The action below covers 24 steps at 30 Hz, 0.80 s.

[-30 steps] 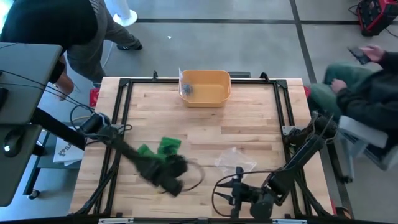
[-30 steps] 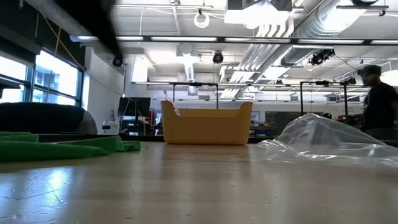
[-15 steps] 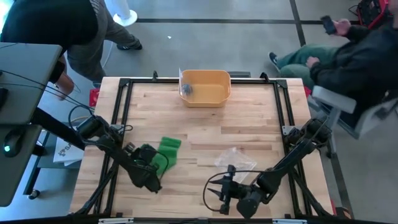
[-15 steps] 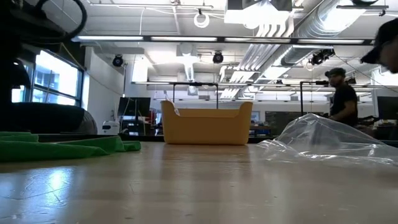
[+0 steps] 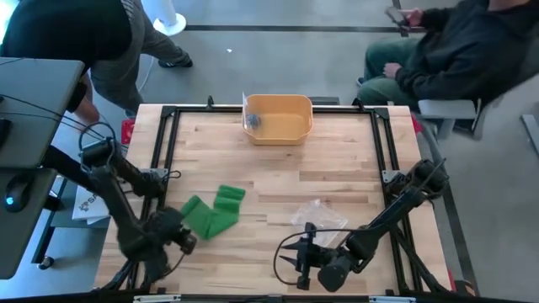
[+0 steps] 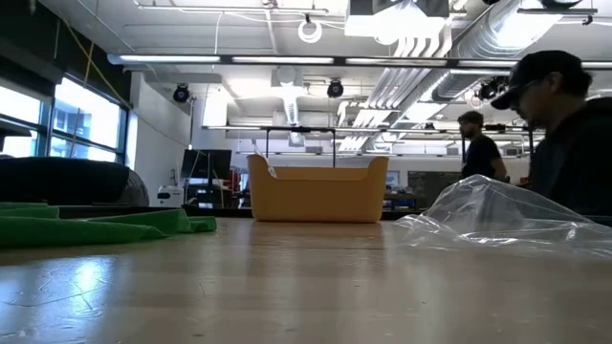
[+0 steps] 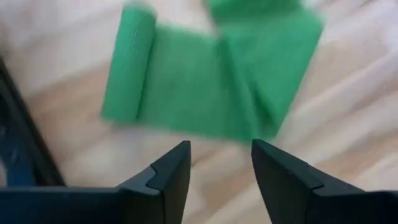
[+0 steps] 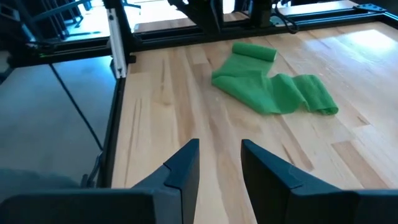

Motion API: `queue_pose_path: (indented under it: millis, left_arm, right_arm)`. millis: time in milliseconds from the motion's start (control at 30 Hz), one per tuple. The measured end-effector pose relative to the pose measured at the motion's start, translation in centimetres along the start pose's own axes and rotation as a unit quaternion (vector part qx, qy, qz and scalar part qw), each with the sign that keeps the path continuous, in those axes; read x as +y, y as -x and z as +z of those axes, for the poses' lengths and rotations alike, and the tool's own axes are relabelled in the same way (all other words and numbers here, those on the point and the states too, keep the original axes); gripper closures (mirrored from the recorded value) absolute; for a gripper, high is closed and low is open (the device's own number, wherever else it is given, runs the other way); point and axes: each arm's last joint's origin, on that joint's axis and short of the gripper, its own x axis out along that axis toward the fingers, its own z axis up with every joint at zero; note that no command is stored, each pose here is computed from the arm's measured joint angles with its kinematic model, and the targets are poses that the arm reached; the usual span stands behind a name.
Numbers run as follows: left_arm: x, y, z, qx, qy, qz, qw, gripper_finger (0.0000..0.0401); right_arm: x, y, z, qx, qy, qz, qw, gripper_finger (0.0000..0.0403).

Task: Roll bandage
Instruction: Roll the green bandage

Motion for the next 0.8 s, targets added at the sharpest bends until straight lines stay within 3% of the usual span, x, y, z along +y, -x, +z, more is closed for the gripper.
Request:
queue_pose_path:
  millis: [133, 233, 400, 800]
  left_arm:
    - [0.0, -1.7, -1.8, 0.063, 0.021, 0.025, 0.997, 0.0229]
    - [-0.1, -2.9, -1.7, 0.052, 0.021, 0.044, 0.997, 0.0229]
    - [0.9, -4.3, -1.1, 0.071, 0.021, 0.125, 0.989, 0.0228]
    - [3.4, -7.5, -0.7, 0.028, 0.01, 0.143, 0.989, 0.0228]
  right_arm:
    - [0.3, 0.4, -0.2, -0.001, 0.011, 0.004, 1.0, 0.0293]
    - [0.4, 0.4, -0.1, -0.003, 0.015, 0.004, 1.0, 0.0293]
    - [0.4, 0.4, -0.1, -0.006, 0.028, 0.005, 1.0, 0.0293]
    - [0.4, 0.3, 0.2, -0.014, 0.038, 0.008, 0.999, 0.0293]
